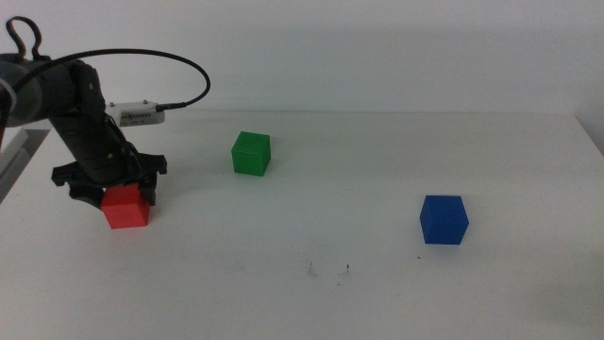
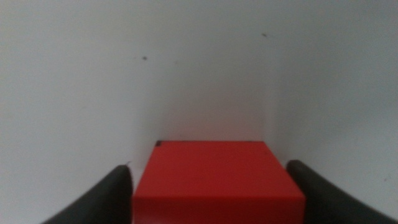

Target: Stack red cubes first, then green, then blue cubes in a specific spot.

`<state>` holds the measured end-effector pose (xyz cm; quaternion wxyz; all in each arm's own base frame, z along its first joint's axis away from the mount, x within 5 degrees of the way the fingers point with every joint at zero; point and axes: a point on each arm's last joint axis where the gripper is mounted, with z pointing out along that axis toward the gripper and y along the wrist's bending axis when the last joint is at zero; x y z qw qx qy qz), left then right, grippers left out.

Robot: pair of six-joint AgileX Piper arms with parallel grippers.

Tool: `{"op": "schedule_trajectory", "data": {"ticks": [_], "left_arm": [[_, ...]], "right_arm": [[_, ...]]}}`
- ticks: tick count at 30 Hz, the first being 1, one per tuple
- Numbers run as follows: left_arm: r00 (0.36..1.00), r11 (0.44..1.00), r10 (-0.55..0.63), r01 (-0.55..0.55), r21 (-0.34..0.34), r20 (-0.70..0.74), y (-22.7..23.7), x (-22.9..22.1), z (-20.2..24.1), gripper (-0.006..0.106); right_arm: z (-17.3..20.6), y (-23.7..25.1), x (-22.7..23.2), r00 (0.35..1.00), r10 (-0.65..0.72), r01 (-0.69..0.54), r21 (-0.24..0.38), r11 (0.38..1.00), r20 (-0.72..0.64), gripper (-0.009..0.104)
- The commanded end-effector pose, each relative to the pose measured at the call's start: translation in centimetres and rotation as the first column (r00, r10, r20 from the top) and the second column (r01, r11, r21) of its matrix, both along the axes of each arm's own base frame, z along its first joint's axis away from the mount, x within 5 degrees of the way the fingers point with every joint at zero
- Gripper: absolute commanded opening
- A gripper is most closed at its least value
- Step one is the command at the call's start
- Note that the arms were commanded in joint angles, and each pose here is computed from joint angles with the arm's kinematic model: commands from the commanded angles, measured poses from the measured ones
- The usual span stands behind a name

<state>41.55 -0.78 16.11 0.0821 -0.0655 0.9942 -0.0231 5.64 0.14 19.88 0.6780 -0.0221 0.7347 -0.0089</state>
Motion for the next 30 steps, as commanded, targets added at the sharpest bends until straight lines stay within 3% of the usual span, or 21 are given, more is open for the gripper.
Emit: {"op": "schedule_trajectory", "data": {"ticks": [1, 7, 10, 13, 19, 24, 30], "left_arm": [[1.000, 1.000, 0.002, -0.001, -0.020, 0.013, -0.2, 0.0, -0.1, 0.071], [1.000, 0.997, 0.005, -0.003, -0.074, 0.021, -1.7, -0.6, 1.9, 0.030], [0.999, 1.000, -0.016, 0.016, 0.020, 0.042, -5.2, -1.6, 5.4, 0.019], [0.998, 0.996, -0.047, 0.044, 0.078, 0.038, -11.3, -2.9, 8.2, 0.017], [0.992, 0.991, -0.122, 0.124, -0.047, 0.036, -22.4, -6.1, 8.8, 0.018], [0.983, 0.981, -0.180, 0.182, -0.067, 0.039, -27.3, -8.3, 6.7, 0.018], [0.983, 0.980, -0.183, 0.183, -0.072, 0.009, -28.7, -8.4, 4.1, 0.018]], "right_arm": [[0.0, 0.0, 0.0, 1.000, -0.004, 0.004, -0.008, 1.000, 0.011, 0.085], [0.0, 0.0, 0.0, 1.000, -0.004, 0.004, -0.008, 1.000, 0.011, 0.085], [0.0, 0.0, 0.0, 1.000, -0.004, 0.004, -0.008, 1.000, 0.011, 0.085], [0.0, 0.0, 0.0, 1.000, -0.004, 0.004, -0.008, 1.000, 0.011, 0.085], [0.0, 0.0, 0.0, 1.000, -0.004, 0.004, -0.008, 1.000, 0.011, 0.085], [0.0, 0.0, 0.0, 1.000, -0.004, 0.004, -0.008, 1.000, 0.011, 0.085], [0.0, 0.0, 0.0, 1.000, -0.004, 0.004, -0.008, 1.000, 0.011, 0.085]]}}
